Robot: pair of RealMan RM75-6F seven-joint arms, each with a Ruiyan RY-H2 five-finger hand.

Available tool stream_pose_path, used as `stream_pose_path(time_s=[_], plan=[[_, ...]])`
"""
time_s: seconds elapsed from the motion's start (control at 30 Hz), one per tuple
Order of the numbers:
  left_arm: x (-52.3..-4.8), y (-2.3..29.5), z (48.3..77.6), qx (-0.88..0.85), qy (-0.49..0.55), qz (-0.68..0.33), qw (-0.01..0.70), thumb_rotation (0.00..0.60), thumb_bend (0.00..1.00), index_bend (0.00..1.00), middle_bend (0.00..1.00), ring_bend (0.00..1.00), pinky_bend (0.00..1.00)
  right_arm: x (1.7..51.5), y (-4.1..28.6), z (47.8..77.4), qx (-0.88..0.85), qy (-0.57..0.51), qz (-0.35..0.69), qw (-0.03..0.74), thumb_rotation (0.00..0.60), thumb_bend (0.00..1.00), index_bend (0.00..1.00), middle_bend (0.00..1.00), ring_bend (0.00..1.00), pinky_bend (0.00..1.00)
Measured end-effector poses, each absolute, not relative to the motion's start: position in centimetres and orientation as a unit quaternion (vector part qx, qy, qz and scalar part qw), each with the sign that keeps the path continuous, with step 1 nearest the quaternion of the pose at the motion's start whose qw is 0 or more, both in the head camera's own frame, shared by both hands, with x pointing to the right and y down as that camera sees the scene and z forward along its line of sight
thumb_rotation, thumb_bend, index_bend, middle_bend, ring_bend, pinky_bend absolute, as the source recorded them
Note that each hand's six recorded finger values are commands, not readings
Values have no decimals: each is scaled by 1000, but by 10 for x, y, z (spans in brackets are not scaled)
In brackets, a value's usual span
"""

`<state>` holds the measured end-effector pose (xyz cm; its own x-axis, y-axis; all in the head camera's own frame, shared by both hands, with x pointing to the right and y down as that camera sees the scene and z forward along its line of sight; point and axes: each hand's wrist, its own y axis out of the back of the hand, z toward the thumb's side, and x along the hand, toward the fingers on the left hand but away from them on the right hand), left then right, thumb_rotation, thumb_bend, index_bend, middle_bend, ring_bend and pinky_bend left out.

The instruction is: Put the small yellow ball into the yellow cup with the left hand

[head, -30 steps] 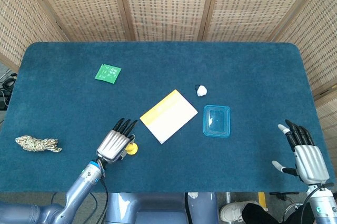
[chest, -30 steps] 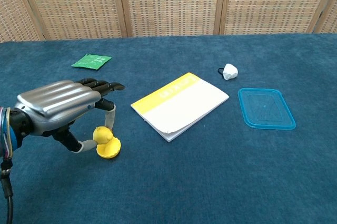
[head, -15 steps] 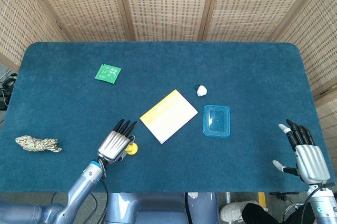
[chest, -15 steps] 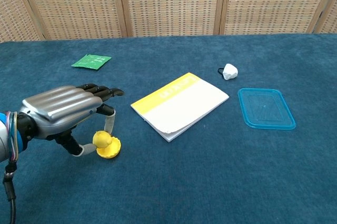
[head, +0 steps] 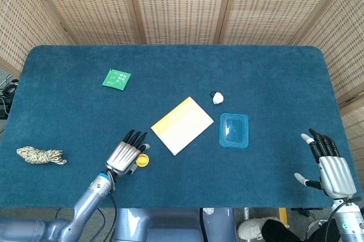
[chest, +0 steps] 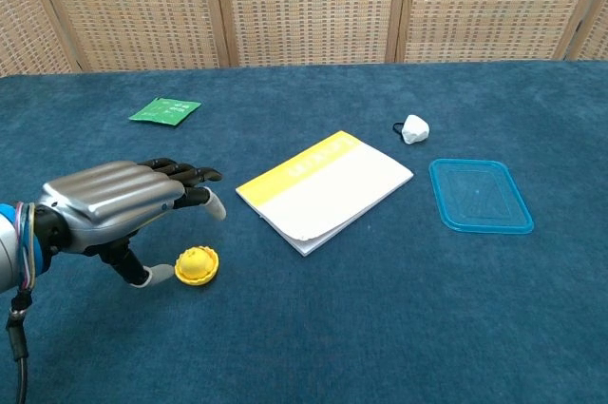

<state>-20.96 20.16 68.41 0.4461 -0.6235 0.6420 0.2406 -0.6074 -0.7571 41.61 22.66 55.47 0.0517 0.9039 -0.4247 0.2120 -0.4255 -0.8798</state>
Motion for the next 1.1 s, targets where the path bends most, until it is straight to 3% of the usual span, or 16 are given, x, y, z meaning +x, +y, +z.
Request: stream_pose_path(time_s=[0.3, 0.47, 0.6, 0.83, 1.1], plan=[[-218, 195, 669, -743, 173, -503, 406, 600, 320, 102, 0, 0, 0, 415, 227, 556, -651, -426, 540, 321, 600, 0, 101, 0, 0, 0], [-250, 186, 644, -711, 241, -515, 413, 600, 308, 10, 0, 0, 0, 414, 228, 559, -651, -421, 543, 323, 600, 0, 101, 0, 0, 0], [-285, 186, 621, -672, 289, -534, 424, 600, 306, 0, 0, 0, 0, 412, 229, 560, -652, -416, 544, 326, 600, 0, 101, 0, 0, 0], [-356, 208, 583, -597, 337, -585, 433, 600, 176, 0, 0, 0, 0, 406, 231, 562, -651, -408, 543, 338, 600, 0, 98, 0, 0, 0], [-417, 242, 558, -557, 356, -630, 407, 600, 172, 0, 0, 0, 0, 395, 233, 559, -649, -408, 532, 360, 600, 0, 45, 0, 0, 0]])
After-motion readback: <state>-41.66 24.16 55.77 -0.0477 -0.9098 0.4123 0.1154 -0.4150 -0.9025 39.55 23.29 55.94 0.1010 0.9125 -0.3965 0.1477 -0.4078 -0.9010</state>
